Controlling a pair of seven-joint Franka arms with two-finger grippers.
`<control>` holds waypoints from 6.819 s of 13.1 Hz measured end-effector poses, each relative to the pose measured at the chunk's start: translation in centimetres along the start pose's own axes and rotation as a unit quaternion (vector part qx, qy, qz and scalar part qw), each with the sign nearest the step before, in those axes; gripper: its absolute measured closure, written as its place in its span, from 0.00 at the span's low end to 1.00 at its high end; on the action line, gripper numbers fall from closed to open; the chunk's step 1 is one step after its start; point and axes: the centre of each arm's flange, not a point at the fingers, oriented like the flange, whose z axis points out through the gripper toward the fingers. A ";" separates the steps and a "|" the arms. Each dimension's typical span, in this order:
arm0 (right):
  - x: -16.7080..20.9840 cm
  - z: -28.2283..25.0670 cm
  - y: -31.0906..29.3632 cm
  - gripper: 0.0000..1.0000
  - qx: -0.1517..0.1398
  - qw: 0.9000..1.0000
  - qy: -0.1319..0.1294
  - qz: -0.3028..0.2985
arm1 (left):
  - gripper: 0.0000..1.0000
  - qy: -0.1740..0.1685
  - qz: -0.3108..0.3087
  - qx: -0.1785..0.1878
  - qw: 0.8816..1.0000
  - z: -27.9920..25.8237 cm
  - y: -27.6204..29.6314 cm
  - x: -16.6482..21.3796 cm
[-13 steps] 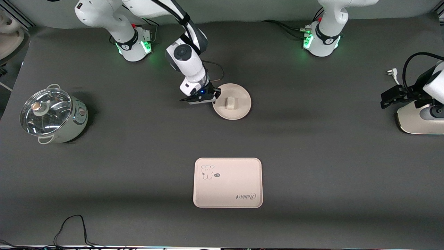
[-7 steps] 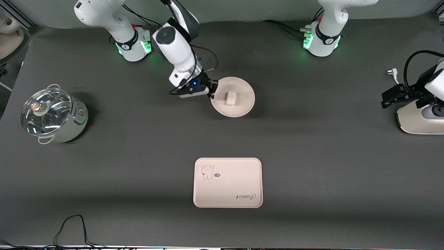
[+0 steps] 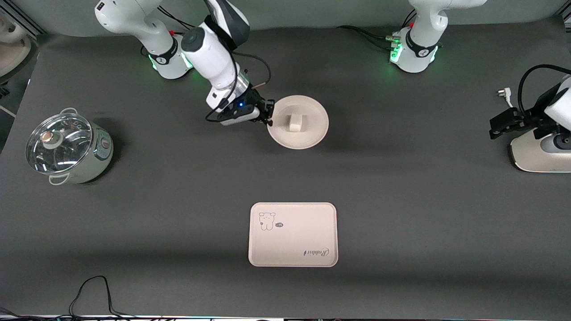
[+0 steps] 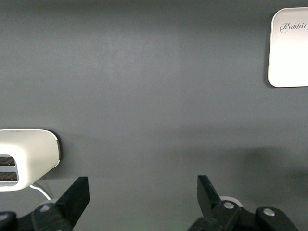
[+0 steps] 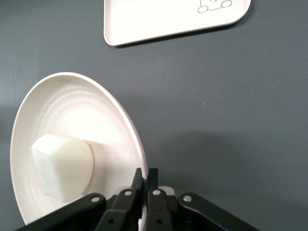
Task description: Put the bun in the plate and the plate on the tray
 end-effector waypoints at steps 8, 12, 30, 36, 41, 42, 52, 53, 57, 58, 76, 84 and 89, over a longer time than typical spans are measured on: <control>14.5 6.0 -0.8 0.95 0.007 0.999 0.031 0.028 | 0.00 0.000 0.000 0.000 1.000 0.0 0.0 0.0; 23.2 7.3 0.1 0.95 0.016 0.998 0.024 0.053 | 0.00 0.000 0.000 0.000 1.000 -0.1 0.0 0.0; 26.7 21.2 8.3 0.91 -0.003 0.995 0.023 0.099 | 0.00 0.001 0.000 0.000 1.000 -0.1 0.0 0.0; 27.7 19.2 6.9 0.38 0.008 0.995 0.032 0.094 | 0.00 0.001 0.000 0.000 1.000 -0.1 0.0 0.0; 29.5 9.8 4.7 0.00 -0.010 0.996 -0.036 0.082 | 0.00 0.001 0.000 0.000 1.000 -0.1 0.0 0.0; 29.9 6.7 4.6 0.00 -0.021 0.995 -0.053 0.079 | 0.00 0.001 0.000 0.000 1.000 -0.1 0.0 0.0; 27.1 -22.1 10.6 0.00 -0.149 0.982 -0.106 0.044 | 0.00 0.001 0.000 0.000 1.000 -0.1 0.1 0.0; 26.8 -24.8 12.8 0.00 -0.155 0.982 -0.105 0.036 | 0.00 0.001 0.001 0.000 1.000 -0.1 0.1 0.0; 24.4 -30.7 18.8 0.00 -0.174 0.979 -0.107 0.004 | 0.00 0.001 0.001 0.000 1.000 -0.1 0.1 0.0; 23.8 -31.1 19.4 0.00 -0.187 0.976 -0.108 -0.003 | 0.00 0.001 0.001 0.000 1.000 -0.1 0.1 0.0; 23.1 -36.2 26.1 0.00 -0.213 0.972 -0.104 -0.005 | 0.00 0.001 0.004 -0.001 1.000 -0.1 0.4 0.0; 23.0 -36.2 26.2 0.00 -0.216 0.971 -0.107 -0.004 | 0.00 0.000 0.006 -0.008 1.000 -0.1 0.9 0.0; 23.0 -36.3 26.2 0.00 -0.216 0.970 -0.108 -0.004 | 0.00 -0.001 0.004 -0.018 1.000 -0.1 0.8 0.0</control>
